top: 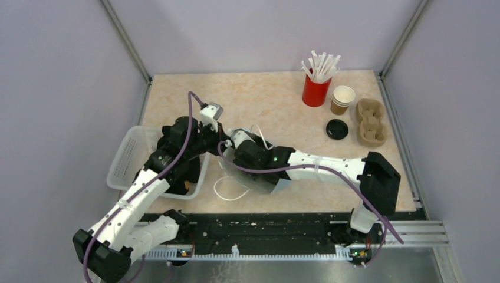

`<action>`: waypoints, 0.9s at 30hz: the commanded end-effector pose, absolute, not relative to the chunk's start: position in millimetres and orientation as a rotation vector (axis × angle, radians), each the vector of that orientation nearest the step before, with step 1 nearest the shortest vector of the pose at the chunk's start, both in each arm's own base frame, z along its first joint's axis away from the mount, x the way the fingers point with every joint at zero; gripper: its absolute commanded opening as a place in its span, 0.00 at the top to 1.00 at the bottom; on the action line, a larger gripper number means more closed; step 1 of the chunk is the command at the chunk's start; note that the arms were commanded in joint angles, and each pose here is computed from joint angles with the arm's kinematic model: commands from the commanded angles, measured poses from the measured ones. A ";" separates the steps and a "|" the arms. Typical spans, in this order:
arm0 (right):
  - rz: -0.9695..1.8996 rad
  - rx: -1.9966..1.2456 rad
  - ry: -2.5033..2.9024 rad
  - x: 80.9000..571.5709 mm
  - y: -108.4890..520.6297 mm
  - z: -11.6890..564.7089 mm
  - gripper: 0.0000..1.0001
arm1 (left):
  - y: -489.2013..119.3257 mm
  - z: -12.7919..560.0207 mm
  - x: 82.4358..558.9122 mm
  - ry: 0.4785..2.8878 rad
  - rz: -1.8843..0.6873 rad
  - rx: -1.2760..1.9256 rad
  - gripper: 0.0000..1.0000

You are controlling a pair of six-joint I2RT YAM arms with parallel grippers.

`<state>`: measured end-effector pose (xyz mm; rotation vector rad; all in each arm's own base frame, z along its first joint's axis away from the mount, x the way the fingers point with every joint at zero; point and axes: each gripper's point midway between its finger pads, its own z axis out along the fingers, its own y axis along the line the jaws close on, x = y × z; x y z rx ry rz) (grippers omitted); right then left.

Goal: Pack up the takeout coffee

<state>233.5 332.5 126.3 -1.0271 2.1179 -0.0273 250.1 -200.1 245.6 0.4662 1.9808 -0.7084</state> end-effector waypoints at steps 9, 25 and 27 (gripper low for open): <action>0.145 -0.929 2.152 226.7 356.9 174.1 0.42 | -215.7 268.2 242.8 1.919 -0.798 0.494 1.00; 0.030 -0.815 2.330 217.0 362.1 202.5 0.46 | -222.7 262.4 243.2 1.931 -0.788 0.484 1.00; 0.062 -0.815 2.315 213.7 370.7 205.4 0.46 | -221.9 261.8 243.8 1.932 -0.785 0.475 1.00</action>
